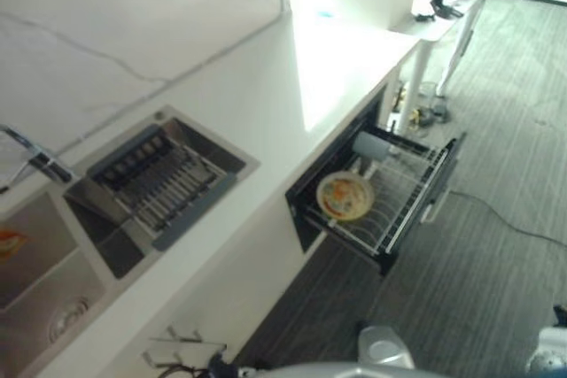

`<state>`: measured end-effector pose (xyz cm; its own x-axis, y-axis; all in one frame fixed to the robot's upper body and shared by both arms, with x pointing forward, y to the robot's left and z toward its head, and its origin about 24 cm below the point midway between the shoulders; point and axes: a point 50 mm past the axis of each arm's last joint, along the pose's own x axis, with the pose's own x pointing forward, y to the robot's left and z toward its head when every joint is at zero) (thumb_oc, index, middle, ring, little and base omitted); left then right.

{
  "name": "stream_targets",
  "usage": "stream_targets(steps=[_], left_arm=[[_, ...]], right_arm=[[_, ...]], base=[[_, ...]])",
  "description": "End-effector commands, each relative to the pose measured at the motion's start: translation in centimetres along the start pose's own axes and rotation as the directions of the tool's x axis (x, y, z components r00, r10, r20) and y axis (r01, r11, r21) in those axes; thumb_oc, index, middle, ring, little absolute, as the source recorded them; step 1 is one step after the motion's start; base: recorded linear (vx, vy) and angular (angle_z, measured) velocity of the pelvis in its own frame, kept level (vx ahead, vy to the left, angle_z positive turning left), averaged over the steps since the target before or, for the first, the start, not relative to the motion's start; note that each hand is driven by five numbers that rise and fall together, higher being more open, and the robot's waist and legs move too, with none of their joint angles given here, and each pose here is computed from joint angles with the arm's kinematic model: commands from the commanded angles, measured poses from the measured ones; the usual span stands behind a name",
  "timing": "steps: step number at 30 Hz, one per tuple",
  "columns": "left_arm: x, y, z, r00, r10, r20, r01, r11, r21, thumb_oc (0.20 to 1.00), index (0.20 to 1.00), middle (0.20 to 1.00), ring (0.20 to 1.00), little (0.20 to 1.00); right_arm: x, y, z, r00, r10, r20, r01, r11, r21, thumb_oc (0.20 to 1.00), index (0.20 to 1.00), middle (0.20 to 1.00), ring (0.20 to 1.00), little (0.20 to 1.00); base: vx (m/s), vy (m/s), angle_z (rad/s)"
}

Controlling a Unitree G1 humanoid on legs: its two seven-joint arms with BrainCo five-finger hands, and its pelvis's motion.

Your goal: Place the dishes in the dishwasher.

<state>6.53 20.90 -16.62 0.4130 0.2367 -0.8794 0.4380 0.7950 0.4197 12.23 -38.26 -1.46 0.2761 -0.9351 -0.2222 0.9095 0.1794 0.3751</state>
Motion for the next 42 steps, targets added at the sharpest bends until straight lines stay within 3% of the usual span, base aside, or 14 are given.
stream_targets(steps=[1,6,18,21,24,29,34,42], left_arm=[[0.7,2.5,1.2,0.999,0.045,0.02,-0.045,0.999,0.027,1.0,1.0,1.0,1.0,1.0],[1.1,2.6,4.6,0.991,0.031,0.127,-0.036,0.999,0.038,1.0,1.0,1.0,1.0,1.0],[1.4,3.0,7.9,0.989,0.041,0.139,-0.055,0.994,0.093,1.0,1.0,1.0,1.0,1.0],[1.5,3.5,8.1,0.989,0.043,0.142,-0.055,0.995,0.078,1.0,1.0,1.0,1.0,1.0],[1.5,4.1,8.1,0.987,0.063,0.151,-0.074,0.995,0.068,1.0,1.0,1.0,1.0,1.0],[1.7,5.5,8.5,0.983,0.092,0.161,-0.106,0.991,0.081,1.0,1.0,1.0,1.0,1.0],[1.8,6.3,8.4,0.983,0.113,0.144,-0.124,0.99,0.067,1.0,1.0,1.0,1.0,1.0],[1.8,6.7,8.4,0.982,0.119,0.15,-0.124,0.992,0.03,1.0,1.0,1.0,1.0,1.0]], right_arm=[[0.8,5.4,0.6,0.979,0.201,-0.028,-0.193,0.963,0.186,1.0,1.0,1.0,1.0,1.0],[1.7,9.9,-0.1,0.951,0.295,-0.088,-0.267,0.933,0.241,1.0,1.0,1.0,1.0,1.0],[-0.5,22.3,1.9,0.793,0.603,-0.087,-0.588,0.795,0.151,1.0,1.0,1.0,1.0,1.0],[-0.9,24.0,2.6,0.767,0.634,-0.096,-0.622,0.772,0.13,1.0,1.0,1.0,1.0,1.0],[-1.6,25.0,2.7,0.743,0.661,-0.109,-0.628,0.744,0.23,1.0,1.0,1.0,1.0,1.0],[-4.4,27.0,1.4,0.614,0.774,-0.153,-0.744,0.633,0.215,1.0,1.0,1.0,1.0,1.0],[-8.6,29.6,0.7,0.426,0.891,-0.16,-0.874,0.45,0.181,1.0,1.0,1.0,1.0,1.0],[-11.7,33.1,3.1,0.322,0.942,-0.094,-0.939,0.33,0.092,1.0,1.0,1.0,1.0,1.0]], base=[[-0.05,0.021,0.32],[-0.12,0.096,0.21],[-0.07,0.064,0.11],[0.0,0.044,0.0],[-0.02,0.006,0.08],[0.0,0.0,0.02],[0.02,0.002,0.0],[0.05,0.076,0.11]])
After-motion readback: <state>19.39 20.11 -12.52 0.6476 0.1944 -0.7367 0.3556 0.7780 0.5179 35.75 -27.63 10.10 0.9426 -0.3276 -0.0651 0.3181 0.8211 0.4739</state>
